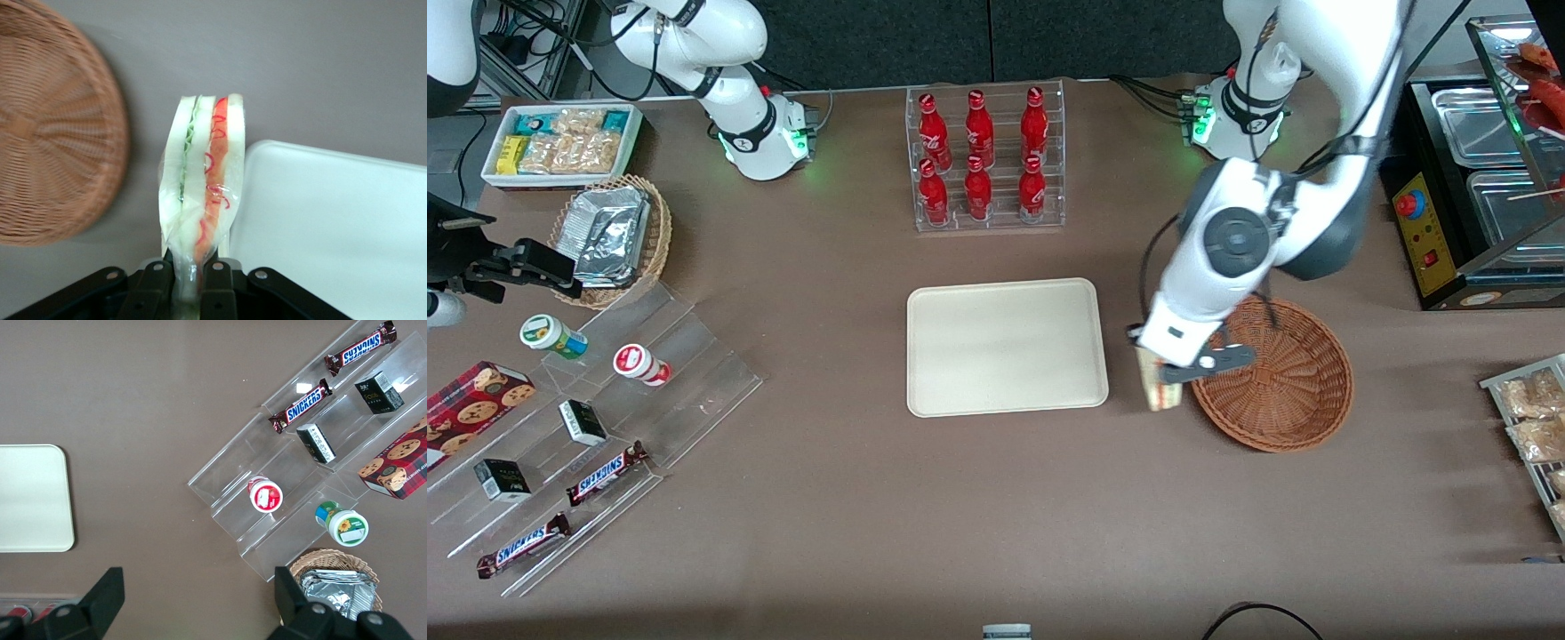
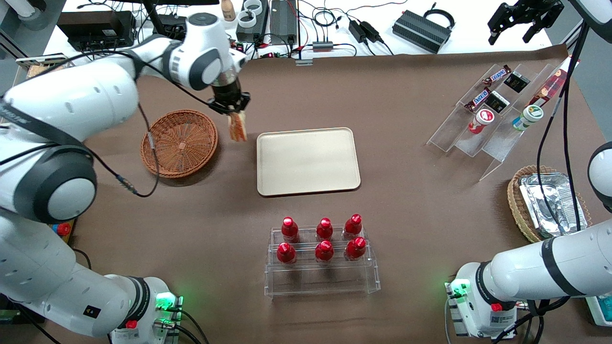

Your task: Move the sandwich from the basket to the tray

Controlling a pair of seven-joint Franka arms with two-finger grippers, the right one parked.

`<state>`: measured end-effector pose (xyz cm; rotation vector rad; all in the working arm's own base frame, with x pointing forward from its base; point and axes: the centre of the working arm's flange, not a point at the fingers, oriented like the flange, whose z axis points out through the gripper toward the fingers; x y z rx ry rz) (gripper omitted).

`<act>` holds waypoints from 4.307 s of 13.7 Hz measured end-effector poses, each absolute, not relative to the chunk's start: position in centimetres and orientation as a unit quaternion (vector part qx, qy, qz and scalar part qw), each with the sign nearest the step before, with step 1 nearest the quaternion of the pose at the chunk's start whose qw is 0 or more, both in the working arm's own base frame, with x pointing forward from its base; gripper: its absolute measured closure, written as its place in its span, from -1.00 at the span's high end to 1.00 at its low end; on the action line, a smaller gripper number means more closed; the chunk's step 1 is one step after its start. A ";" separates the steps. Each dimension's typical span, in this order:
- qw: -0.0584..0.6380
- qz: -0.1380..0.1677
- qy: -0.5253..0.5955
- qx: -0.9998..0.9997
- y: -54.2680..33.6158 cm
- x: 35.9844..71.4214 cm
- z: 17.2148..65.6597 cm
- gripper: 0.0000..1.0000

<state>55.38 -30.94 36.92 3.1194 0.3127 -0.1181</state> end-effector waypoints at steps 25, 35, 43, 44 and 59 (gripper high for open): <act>0.016 -0.067 0.051 0.996 -51.6 50.1 24.3 -0.70; 0.023 -0.056 0.058 0.997 -51.9 50.7 25.7 1.00; 0.003 -0.043 0.094 0.995 -43.3 56.7 33.1 1.00; 0.003 -0.045 0.092 0.995 -41.5 57.6 33.1 1.00; 0.040 -0.101 0.000 0.994 -12.3 64.1 40.6 1.00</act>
